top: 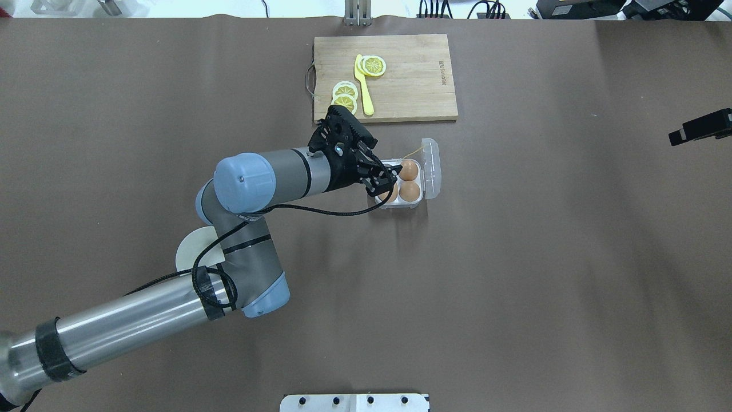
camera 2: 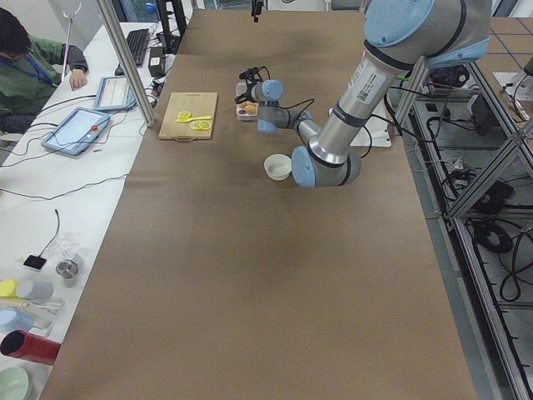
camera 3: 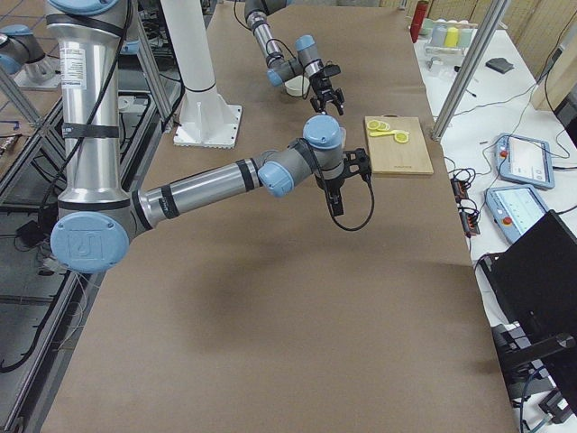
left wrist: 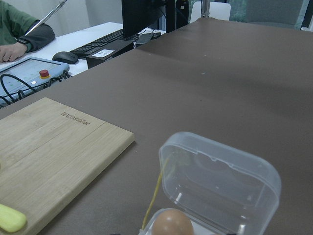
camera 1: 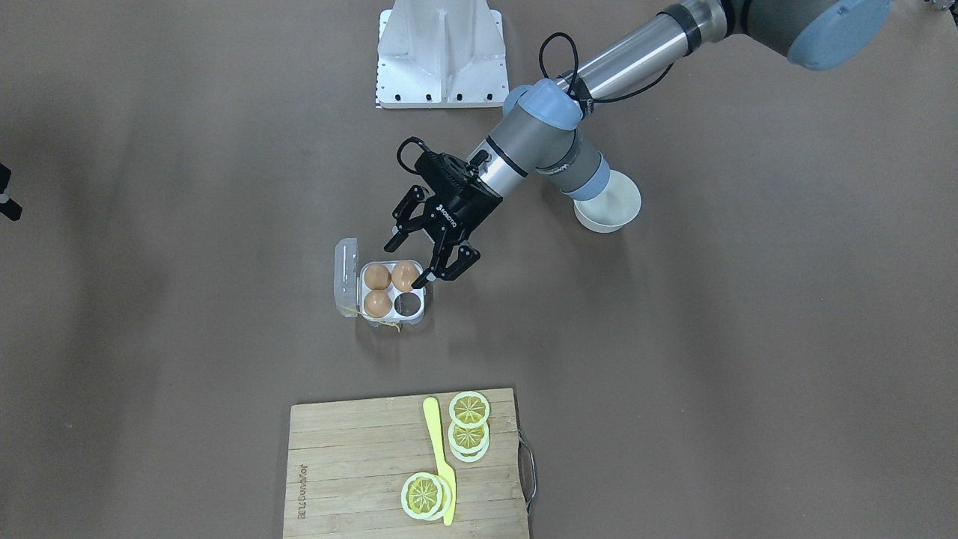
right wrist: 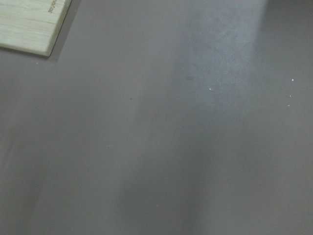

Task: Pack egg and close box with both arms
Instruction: 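Withdraw the left gripper from the box while the right arm moves in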

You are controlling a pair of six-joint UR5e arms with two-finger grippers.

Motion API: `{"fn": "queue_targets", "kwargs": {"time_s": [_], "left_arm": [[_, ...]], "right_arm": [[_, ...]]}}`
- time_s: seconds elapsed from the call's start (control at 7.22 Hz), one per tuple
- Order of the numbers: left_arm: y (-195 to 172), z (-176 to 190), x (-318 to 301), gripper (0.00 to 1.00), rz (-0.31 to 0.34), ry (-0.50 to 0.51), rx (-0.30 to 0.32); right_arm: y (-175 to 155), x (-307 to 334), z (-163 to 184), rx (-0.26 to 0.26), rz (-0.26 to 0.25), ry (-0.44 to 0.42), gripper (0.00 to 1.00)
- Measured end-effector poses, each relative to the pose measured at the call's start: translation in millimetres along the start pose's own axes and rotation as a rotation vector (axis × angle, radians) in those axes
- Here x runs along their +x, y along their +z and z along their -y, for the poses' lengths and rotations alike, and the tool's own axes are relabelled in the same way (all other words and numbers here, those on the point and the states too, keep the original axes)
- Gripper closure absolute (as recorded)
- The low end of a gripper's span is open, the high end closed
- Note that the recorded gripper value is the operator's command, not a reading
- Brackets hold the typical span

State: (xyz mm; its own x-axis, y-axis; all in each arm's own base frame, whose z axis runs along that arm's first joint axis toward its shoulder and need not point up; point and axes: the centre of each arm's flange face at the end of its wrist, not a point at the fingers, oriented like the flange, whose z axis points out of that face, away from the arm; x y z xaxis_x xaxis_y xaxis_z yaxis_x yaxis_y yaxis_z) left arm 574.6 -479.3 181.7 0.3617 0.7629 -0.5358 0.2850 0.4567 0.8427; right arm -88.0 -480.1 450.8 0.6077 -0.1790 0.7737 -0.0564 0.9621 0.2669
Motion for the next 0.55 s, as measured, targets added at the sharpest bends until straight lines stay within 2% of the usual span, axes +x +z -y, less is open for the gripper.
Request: {"fn": "queue_targets", "kwargs": {"time_s": [0.14,0.28,0.42,0.55], "left_arm": [[-12.5,21.1,-10.8,0.03,0.015,-0.071,-0.042],[-32.2,44.0,-28.2,0.03,0.036,-0.123,-0.111],[-63.0,62.6,-52.2,0.03,0.062,-0.181,-0.207],[-103.6,72.3,-80.3,0.03,0.098,-0.241,-0.300]], "right_arm": [[2.2,-5.8,-0.2,-0.003,0.003,0.026,0.00],[4.7,-12.8,1.2,-0.005,0.007,0.042,0.00],[9.9,-25.3,4.7,-0.008,0.013,0.056,0.01],[19.1,-45.5,10.0,-0.009,0.014,0.064,0.29]]}}
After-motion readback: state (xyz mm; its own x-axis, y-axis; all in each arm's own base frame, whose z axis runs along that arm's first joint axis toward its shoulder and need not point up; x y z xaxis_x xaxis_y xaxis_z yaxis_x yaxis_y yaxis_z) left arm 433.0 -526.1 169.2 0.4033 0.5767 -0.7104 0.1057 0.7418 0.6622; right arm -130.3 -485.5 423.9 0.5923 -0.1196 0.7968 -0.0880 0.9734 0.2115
